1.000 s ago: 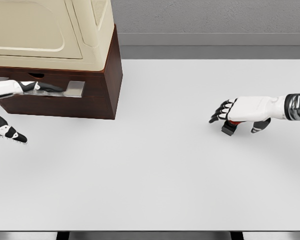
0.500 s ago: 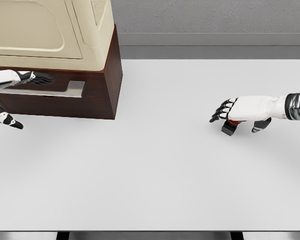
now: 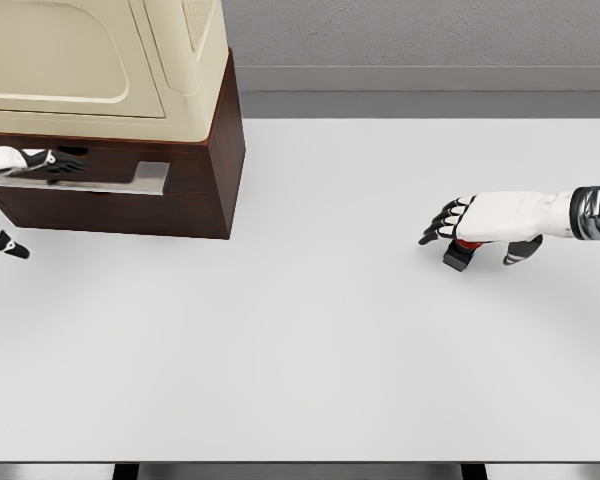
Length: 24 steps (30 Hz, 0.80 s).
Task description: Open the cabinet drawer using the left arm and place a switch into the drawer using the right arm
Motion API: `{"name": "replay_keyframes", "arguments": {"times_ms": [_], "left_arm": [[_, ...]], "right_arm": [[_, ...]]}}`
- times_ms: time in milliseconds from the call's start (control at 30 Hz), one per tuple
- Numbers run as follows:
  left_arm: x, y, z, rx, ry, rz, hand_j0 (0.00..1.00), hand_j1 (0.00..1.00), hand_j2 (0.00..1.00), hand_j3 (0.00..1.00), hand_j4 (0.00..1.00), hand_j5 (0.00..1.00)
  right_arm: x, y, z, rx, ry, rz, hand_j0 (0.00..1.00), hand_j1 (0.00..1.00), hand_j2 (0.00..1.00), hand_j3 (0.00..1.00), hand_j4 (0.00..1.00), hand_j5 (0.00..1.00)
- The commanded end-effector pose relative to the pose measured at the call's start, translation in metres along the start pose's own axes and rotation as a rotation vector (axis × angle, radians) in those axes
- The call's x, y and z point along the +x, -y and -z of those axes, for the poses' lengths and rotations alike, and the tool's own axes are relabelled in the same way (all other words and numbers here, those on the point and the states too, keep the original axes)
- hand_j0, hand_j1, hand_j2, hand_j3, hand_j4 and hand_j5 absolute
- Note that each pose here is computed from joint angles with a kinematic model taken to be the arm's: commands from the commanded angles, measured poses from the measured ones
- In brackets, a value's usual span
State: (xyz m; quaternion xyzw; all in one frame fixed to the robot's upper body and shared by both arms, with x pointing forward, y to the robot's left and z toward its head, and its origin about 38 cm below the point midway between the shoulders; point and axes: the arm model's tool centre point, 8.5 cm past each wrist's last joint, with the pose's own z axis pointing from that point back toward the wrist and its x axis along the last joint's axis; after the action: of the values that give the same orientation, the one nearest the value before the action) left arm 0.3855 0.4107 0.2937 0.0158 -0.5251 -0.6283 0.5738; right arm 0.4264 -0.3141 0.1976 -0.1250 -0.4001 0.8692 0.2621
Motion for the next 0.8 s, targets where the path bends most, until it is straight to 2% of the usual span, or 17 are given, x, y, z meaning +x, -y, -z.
{"name": "replay_keyframes", "arguments": {"times_ms": [0, 133, 767], "left_arm": [[-0.003, -0.001, -0.001, 0.004, -0.013, 0.001, 1.00, 1.00, 1.00, 1.00, 1.00, 1.00], [-0.003, 0.000, 0.001, -0.002, -0.011, 0.002, 1.00, 1.00, 1.00, 1.00, 1.00, 1.00], [-0.005, 0.011, 0.003, -0.025, 0.002, -0.009, 1.00, 1.00, 1.00, 1.00, 1.00, 1.00]], "right_arm": [[0.000, 0.000, 0.000, -0.003, -0.001, 0.004, 1.00, 1.00, 1.00, 1.00, 1.00, 1.00], [-0.002, 0.005, -0.003, -0.011, -0.006, -0.003, 1.00, 1.00, 1.00, 1.00, 1.00, 1.00], [0.002, 0.000, 0.003, 0.004, 0.009, -0.001, 1.00, 1.00, 1.00, 1.00, 1.00, 1.00]]}}
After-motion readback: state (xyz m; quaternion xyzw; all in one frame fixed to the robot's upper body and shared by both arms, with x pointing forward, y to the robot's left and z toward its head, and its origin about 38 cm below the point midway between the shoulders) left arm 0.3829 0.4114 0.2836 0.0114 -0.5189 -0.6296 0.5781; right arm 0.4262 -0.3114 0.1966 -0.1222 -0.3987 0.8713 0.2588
